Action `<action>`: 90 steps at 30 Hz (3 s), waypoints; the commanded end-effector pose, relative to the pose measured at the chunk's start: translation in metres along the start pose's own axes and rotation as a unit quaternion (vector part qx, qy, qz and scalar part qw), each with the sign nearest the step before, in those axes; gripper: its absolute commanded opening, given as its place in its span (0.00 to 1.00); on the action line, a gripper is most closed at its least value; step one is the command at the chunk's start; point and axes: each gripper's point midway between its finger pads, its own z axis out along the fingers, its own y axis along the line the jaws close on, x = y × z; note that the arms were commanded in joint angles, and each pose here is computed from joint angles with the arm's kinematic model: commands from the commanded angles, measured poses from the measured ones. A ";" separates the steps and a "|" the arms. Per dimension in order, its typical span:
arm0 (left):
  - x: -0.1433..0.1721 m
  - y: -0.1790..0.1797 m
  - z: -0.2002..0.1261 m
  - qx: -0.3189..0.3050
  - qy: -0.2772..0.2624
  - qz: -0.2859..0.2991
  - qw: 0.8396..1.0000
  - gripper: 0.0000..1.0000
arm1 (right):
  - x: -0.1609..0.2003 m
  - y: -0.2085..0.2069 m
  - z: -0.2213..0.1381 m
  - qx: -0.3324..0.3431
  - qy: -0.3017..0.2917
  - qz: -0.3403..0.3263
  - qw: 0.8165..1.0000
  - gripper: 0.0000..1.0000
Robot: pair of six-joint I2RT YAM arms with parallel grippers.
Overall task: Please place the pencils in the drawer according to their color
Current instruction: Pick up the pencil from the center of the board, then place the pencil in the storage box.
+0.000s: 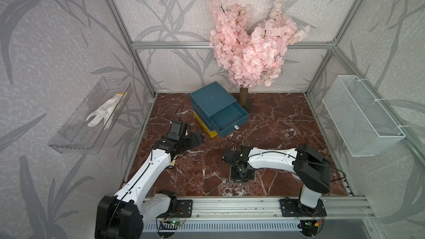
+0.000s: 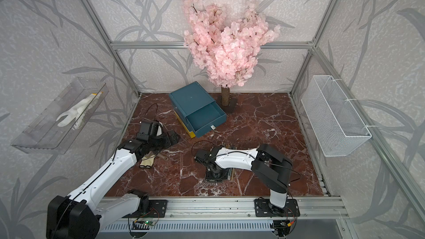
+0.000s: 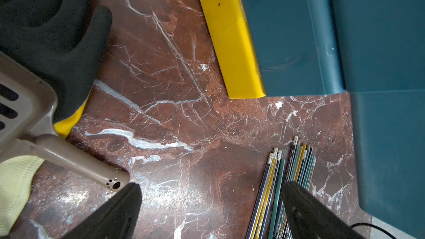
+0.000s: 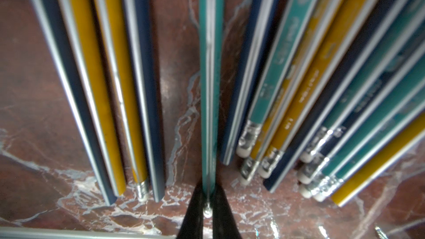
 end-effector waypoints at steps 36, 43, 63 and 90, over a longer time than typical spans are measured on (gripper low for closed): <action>-0.058 -0.033 -0.010 -0.009 -0.047 0.022 0.999 1.00 | -0.016 -0.062 -0.102 -0.126 -0.092 0.076 0.985 0.00; -0.093 -0.054 -0.019 -0.004 -0.084 0.036 0.996 1.00 | -0.027 -0.071 -0.155 -0.177 -0.146 0.096 0.969 0.00; -0.150 -0.079 -0.027 -0.013 -0.111 0.053 0.992 1.00 | -0.087 0.049 -0.265 -0.363 -0.171 0.046 0.915 0.00; -0.143 -0.076 -0.019 0.003 -0.100 0.044 0.994 1.00 | -0.172 0.093 -0.260 -0.441 -0.159 0.114 0.876 0.00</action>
